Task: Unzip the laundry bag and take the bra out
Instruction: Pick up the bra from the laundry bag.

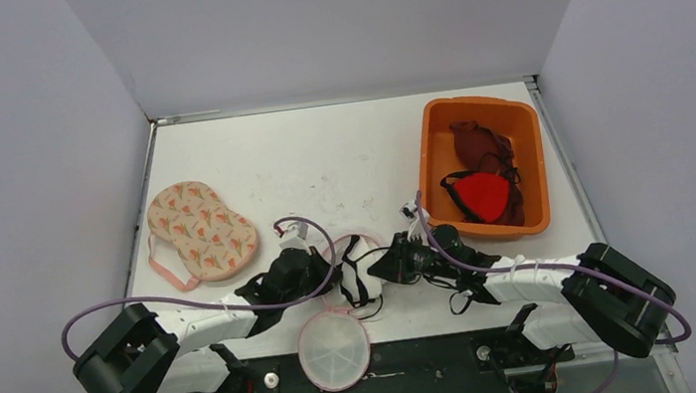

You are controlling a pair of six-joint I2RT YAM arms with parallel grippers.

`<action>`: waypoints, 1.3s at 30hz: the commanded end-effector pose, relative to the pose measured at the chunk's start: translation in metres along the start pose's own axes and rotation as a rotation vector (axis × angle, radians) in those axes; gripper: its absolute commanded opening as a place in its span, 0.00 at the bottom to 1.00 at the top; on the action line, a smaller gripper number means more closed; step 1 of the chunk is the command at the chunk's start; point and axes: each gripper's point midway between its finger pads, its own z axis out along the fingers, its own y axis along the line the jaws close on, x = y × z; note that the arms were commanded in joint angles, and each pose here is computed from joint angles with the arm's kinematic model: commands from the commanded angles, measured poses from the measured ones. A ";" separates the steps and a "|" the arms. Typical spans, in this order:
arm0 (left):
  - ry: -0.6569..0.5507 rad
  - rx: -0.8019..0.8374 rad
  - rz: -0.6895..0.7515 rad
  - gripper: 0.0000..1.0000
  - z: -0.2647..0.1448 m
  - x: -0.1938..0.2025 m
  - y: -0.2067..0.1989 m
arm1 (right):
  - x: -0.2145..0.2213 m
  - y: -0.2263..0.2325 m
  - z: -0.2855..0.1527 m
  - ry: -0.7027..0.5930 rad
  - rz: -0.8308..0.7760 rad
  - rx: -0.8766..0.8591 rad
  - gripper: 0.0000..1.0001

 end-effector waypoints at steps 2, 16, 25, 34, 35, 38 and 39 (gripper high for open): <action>-0.040 0.034 0.000 0.04 -0.012 -0.015 -0.014 | -0.025 0.030 -0.007 -0.036 -0.094 -0.052 0.05; -0.183 -0.023 0.057 0.75 -0.057 -0.058 -0.003 | -0.024 0.064 -0.041 0.128 -0.253 -0.168 0.05; -0.196 0.037 0.056 0.77 -0.051 -0.058 -0.010 | -0.027 0.113 -0.060 0.096 -0.159 -0.466 0.05; -0.208 0.042 0.062 0.77 -0.053 -0.064 -0.013 | -0.053 0.144 -0.074 0.072 -0.200 -0.519 0.05; -0.212 0.041 0.060 0.78 -0.053 -0.065 -0.013 | -0.060 0.146 -0.076 0.050 -0.235 -0.503 0.05; -0.222 0.036 0.061 0.78 -0.055 -0.067 -0.011 | -0.076 0.145 -0.080 0.003 -0.278 -0.434 0.05; -0.225 0.036 0.061 0.78 -0.056 -0.068 -0.011 | -0.081 0.145 -0.083 -0.012 -0.293 -0.413 0.05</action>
